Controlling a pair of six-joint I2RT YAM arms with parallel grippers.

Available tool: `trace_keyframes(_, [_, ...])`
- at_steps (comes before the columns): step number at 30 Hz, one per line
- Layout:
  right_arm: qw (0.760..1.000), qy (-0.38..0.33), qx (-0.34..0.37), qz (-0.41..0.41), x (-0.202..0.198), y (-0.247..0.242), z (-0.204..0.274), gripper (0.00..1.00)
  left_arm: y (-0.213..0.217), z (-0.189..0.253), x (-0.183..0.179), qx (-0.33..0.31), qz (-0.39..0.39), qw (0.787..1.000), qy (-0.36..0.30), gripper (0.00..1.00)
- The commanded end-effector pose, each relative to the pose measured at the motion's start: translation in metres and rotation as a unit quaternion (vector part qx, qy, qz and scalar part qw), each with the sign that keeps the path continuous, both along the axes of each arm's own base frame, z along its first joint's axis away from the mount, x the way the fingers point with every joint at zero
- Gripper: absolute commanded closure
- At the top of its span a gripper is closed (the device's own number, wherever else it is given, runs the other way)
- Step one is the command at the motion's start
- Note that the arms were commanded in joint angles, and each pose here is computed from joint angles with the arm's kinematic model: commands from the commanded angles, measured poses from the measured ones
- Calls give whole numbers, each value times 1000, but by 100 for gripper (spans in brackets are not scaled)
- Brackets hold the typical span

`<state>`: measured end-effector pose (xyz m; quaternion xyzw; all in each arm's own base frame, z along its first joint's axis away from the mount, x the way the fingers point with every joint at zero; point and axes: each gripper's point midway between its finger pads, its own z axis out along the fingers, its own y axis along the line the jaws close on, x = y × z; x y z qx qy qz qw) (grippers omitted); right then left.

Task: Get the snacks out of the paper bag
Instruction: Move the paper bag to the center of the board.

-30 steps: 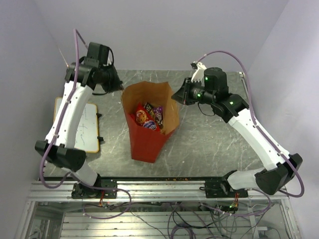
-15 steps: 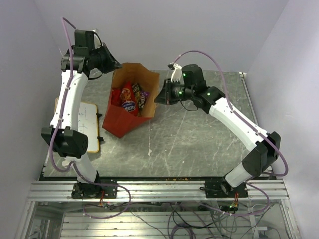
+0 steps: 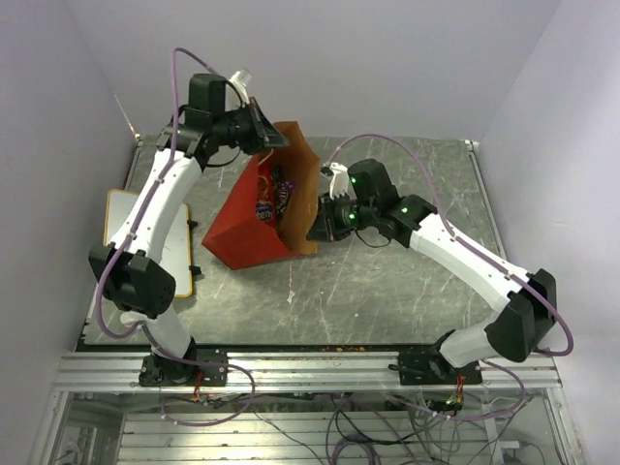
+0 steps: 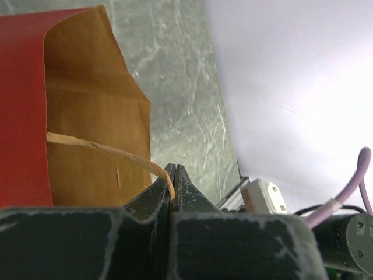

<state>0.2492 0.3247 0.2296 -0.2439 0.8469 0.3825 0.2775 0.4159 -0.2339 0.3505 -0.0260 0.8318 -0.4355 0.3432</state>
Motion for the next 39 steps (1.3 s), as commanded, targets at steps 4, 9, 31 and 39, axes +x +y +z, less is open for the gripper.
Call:
trace_keyframes(4, [999, -16, -24, 21, -25, -23, -13, 87, -35, 20, -58, -4, -61, 997, -54, 93])
trace_keyframes(9, [998, -26, -19, 45, -39, -20, -16, 87, -36, 8, -82, -7, -71, 997, -40, 93])
trace_keyframes(31, [963, -163, -144, -161, 12, -97, 33, 18, -30, 3, -93, 17, -37, 999, -14, 93])
trace_keyframes(39, [957, -214, -78, -183, 41, -73, 76, 1, -30, 9, -97, 13, -43, 999, -17, 93])
